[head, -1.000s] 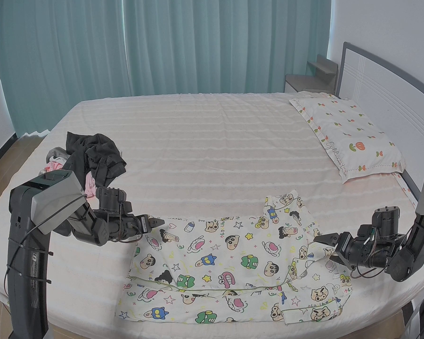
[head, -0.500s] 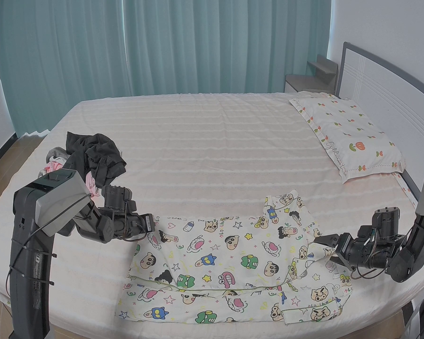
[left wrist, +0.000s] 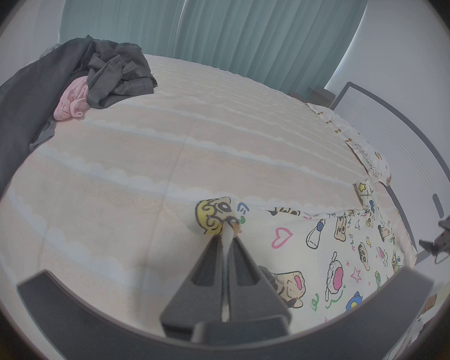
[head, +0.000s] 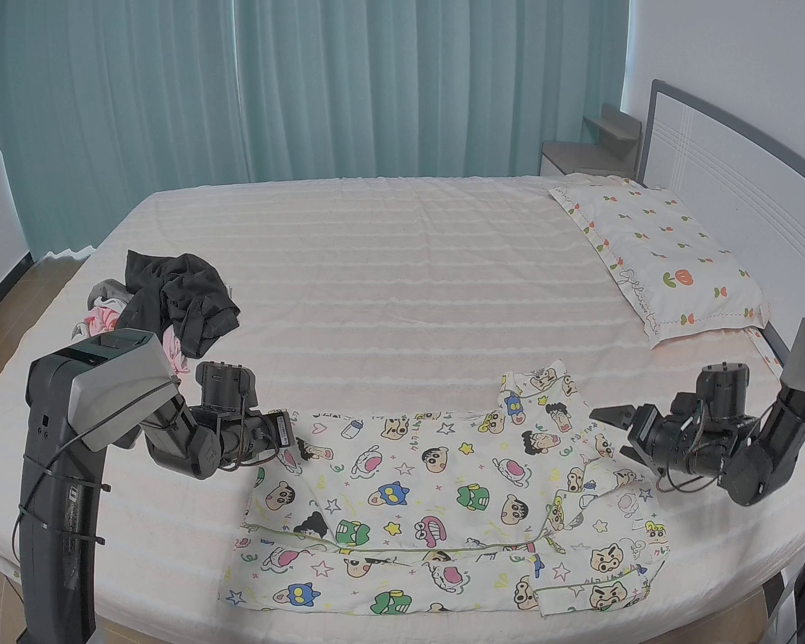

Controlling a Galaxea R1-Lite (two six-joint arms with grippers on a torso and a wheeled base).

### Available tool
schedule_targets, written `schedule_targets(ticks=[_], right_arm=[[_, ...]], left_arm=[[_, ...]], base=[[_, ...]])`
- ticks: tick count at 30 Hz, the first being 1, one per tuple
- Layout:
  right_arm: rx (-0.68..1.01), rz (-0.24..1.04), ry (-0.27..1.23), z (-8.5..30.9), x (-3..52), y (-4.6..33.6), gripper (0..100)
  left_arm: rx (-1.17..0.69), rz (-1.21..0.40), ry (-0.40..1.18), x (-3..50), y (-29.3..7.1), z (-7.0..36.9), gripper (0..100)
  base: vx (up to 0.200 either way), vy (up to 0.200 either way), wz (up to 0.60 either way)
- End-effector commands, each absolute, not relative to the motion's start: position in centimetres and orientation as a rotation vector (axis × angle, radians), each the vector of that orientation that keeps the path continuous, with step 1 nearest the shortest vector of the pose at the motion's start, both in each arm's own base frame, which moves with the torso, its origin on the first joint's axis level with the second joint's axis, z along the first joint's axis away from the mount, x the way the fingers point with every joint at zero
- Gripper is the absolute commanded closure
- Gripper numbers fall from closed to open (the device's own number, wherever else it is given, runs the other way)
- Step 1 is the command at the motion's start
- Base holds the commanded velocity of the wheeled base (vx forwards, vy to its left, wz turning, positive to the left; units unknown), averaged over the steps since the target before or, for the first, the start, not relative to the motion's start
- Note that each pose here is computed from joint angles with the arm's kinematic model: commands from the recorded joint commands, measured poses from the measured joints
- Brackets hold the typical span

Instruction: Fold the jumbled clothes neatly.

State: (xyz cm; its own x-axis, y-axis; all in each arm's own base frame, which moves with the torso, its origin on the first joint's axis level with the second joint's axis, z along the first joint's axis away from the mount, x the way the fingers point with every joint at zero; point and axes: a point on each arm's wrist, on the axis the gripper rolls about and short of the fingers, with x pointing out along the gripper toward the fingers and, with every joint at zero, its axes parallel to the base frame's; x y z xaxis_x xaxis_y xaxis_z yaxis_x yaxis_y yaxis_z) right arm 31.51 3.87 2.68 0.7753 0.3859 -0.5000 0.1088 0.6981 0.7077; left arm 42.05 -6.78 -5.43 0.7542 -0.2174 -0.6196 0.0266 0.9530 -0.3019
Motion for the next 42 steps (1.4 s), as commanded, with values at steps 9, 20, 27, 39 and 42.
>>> schedule_targets(ticks=[9, 20, 27, 39, 42], right_arm=[[0.44, 0.003, 0.827, -5.2, 46.0, 3.2, 0], [0.377, -0.06, 0.839, -7.7, 48.6, 3.3, 0], [0.385, -0.039, 0.847, -7.7, 48.6, 3.4, 0], [0.472, 0.14, 0.876, -3.9, 46.5, 3.1, 0], [0.462, 0.175, 0.911, -5.2, 46.2, 3.2, 0]], left_arm=[[-0.281, -0.128, 0.656, 41.5, -7.3, -4.2, 100], [-0.308, -0.121, 0.672, 41.0, -7.8, -4.3, 100], [-0.316, -0.101, 0.67, 40.9, -7.5, -4.2, 100], [-0.321, -0.102, 0.674, 41.0, -7.6, -4.4, 100], [-0.324, -0.1, 0.675, 41.0, -7.6, -4.5, 100]], base=[[0.0, 0.0, 0.0], [0.0, 0.0, 0.0], [0.0, 0.0, 0.0], [0.0, 0.0, 0.0], [0.0, 0.0, 0.0]])
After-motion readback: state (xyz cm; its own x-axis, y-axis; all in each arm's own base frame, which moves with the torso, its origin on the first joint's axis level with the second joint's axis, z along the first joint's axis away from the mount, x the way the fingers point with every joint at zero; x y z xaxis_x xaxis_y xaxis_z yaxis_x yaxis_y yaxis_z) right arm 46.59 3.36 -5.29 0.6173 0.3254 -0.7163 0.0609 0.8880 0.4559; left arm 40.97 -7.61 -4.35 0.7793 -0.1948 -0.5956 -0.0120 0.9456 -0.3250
